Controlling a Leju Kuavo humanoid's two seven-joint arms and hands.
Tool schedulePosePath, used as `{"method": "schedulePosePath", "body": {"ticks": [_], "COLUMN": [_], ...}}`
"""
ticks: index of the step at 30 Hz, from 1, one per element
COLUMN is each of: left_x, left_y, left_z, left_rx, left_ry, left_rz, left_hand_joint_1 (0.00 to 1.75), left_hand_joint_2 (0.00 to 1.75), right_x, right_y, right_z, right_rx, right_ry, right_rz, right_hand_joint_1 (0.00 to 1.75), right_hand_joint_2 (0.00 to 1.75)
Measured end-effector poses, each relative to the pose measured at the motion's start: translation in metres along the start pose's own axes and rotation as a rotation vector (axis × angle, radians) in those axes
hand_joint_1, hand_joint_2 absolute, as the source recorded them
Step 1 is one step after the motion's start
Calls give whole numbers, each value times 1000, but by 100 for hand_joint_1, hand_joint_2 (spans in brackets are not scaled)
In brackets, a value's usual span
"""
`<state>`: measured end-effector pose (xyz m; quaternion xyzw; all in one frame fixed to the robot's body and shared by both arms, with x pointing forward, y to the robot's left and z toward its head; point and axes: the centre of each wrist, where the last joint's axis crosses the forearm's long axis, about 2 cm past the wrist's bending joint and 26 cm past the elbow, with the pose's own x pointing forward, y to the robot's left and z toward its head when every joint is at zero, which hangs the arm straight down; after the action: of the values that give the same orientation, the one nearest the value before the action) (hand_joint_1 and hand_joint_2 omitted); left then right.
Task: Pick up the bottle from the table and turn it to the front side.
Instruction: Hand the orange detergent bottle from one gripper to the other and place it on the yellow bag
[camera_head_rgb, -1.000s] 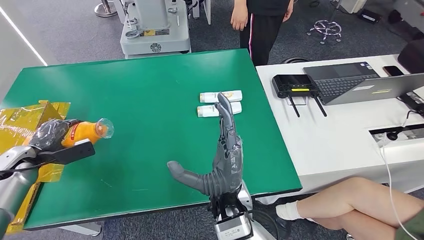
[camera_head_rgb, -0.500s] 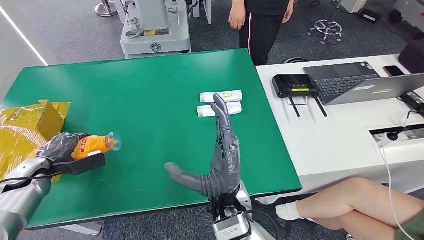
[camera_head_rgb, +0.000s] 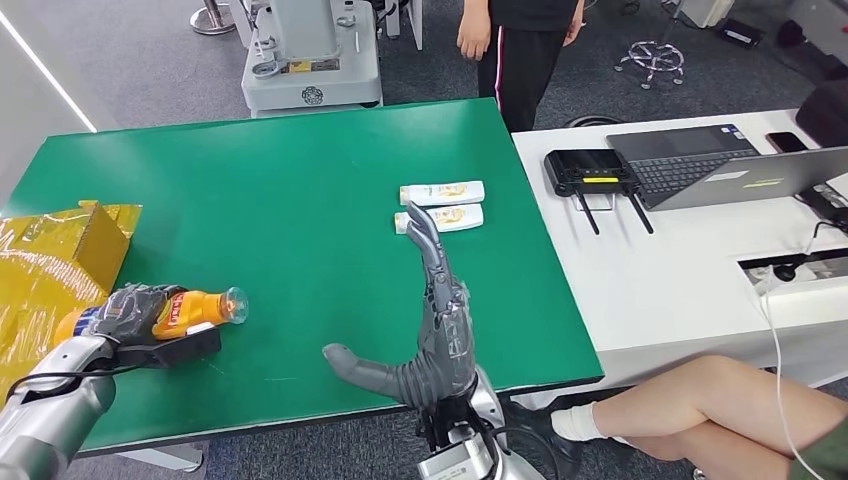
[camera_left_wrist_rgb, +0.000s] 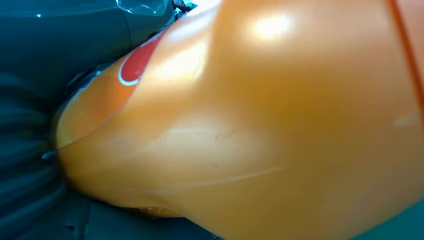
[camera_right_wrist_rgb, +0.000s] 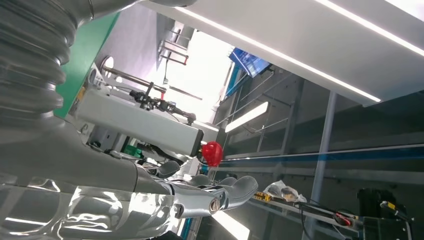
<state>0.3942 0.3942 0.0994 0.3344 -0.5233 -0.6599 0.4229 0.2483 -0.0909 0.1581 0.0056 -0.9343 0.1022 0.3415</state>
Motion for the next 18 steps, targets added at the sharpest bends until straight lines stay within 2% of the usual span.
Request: {"method": "schedulePosePath", "body": {"ticks": [11, 18], "left_x": [4, -4], "left_y": [-7, -7], "left_z": [2, 7], "left_rx": [4, -19], "left_ry": [34, 71], "left_rz": [-27, -64], "left_hand_joint_1": [175, 175], "left_hand_joint_2": [175, 175], "right_x": [-3, -5], "right_y": [0, 1], "right_z": [3, -1], "right_rx": [32, 45], "right_ry": [7, 2], "right_rz": [-8, -21], "right_hand_joint_1": [0, 0], "right_hand_joint_2": [175, 175]}}
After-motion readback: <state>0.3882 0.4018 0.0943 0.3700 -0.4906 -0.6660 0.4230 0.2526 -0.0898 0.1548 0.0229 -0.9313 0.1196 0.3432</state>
